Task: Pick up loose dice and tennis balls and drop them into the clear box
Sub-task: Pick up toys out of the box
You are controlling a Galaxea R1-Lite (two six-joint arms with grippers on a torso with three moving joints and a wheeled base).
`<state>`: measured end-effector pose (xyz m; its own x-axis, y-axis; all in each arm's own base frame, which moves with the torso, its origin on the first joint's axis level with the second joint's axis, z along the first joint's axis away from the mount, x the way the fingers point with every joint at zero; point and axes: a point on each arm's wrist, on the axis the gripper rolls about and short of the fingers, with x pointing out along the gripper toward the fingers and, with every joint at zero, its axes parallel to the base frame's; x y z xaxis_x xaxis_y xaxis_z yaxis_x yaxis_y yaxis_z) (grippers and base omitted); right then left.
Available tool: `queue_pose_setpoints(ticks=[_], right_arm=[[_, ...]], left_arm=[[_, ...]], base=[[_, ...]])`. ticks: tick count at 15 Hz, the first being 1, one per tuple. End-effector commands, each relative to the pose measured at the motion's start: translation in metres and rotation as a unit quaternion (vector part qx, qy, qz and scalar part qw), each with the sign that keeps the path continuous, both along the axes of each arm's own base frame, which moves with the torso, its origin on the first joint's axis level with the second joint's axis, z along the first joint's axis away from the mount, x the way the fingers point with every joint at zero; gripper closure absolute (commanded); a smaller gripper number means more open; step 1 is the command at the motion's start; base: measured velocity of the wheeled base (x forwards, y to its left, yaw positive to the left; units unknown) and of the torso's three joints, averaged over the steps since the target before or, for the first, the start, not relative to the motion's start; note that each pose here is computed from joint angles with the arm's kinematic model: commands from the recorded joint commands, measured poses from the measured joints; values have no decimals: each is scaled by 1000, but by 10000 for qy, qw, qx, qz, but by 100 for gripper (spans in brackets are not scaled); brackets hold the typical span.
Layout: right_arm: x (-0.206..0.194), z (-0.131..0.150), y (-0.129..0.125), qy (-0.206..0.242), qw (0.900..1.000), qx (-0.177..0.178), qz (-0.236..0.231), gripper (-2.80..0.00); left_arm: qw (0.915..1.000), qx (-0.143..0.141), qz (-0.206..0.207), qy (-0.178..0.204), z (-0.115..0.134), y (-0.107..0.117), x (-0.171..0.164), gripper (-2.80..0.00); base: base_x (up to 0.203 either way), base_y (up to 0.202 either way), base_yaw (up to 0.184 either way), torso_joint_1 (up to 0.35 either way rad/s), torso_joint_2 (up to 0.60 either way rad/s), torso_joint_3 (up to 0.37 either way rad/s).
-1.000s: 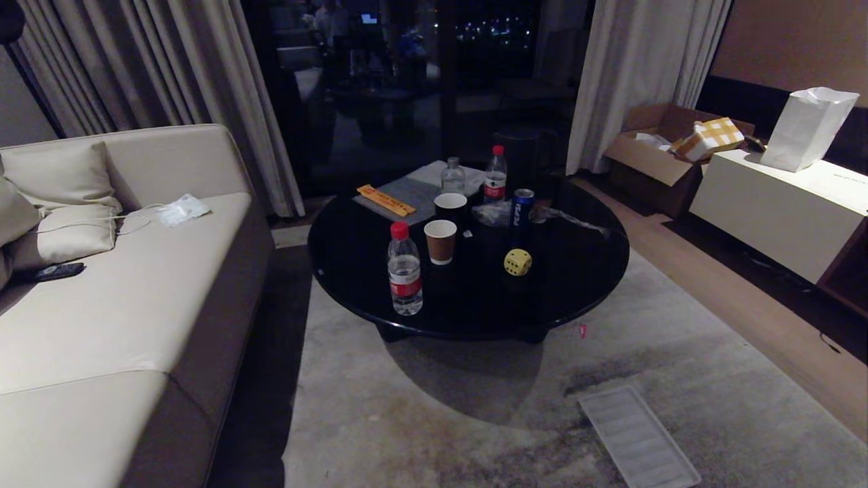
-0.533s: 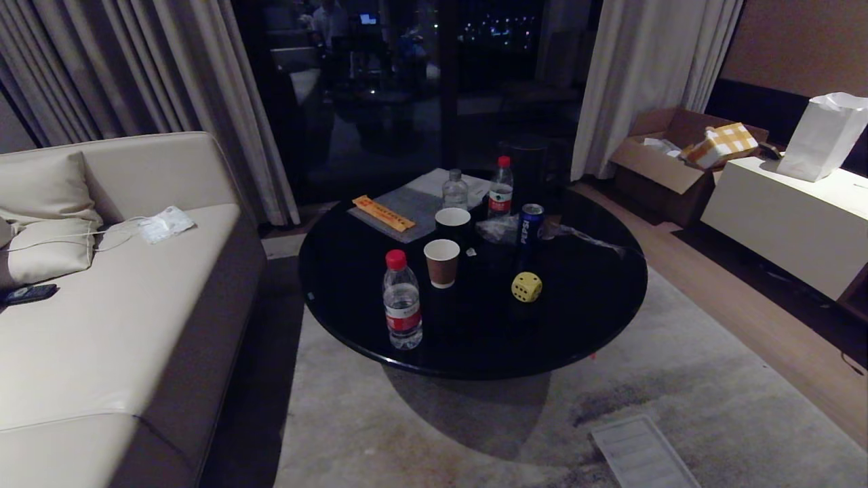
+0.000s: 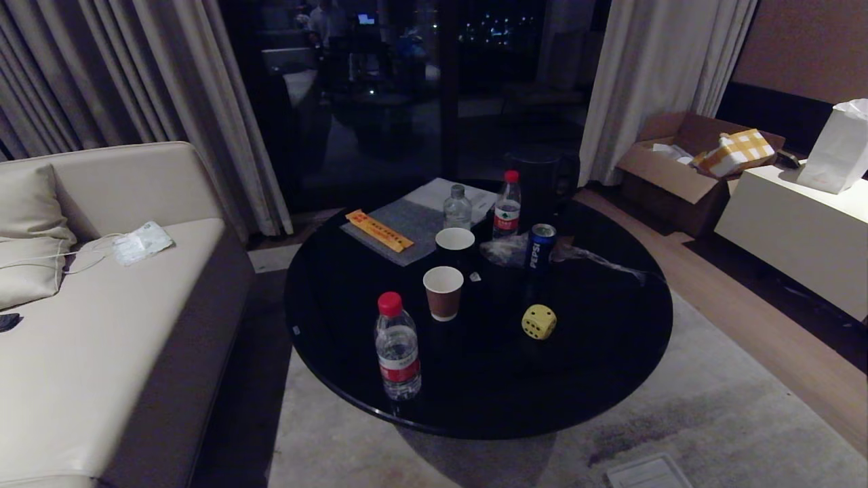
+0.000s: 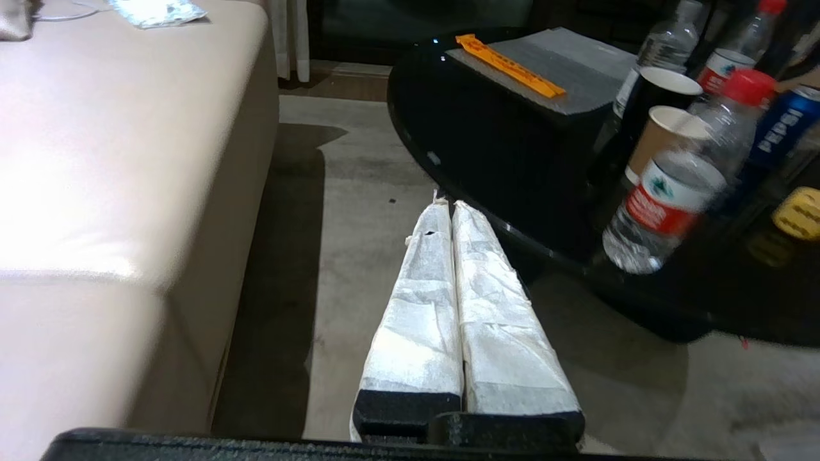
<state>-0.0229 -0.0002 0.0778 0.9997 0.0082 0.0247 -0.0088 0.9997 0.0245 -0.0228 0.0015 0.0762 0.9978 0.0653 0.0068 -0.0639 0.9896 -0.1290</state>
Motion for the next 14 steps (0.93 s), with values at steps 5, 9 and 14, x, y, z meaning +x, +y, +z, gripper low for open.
queue_pose_setpoints(ticks=[5,9,14], right_arm=[[1,-3,0,54,10000,0,5,0],[1,-3,0,54,10000,0,4,0],[1,-3,0,59,10000,-3,5,0]], left_arm=[[10000,-7,3,6,0,0,0,0],[10000,-7,3,11,0,0,0,0],[10000,0,3,11,0,0,0,0]], base=[[183,0,-3,4,3,2],[180,0,0,4,1,3],[154,0,-3,2,5,1]])
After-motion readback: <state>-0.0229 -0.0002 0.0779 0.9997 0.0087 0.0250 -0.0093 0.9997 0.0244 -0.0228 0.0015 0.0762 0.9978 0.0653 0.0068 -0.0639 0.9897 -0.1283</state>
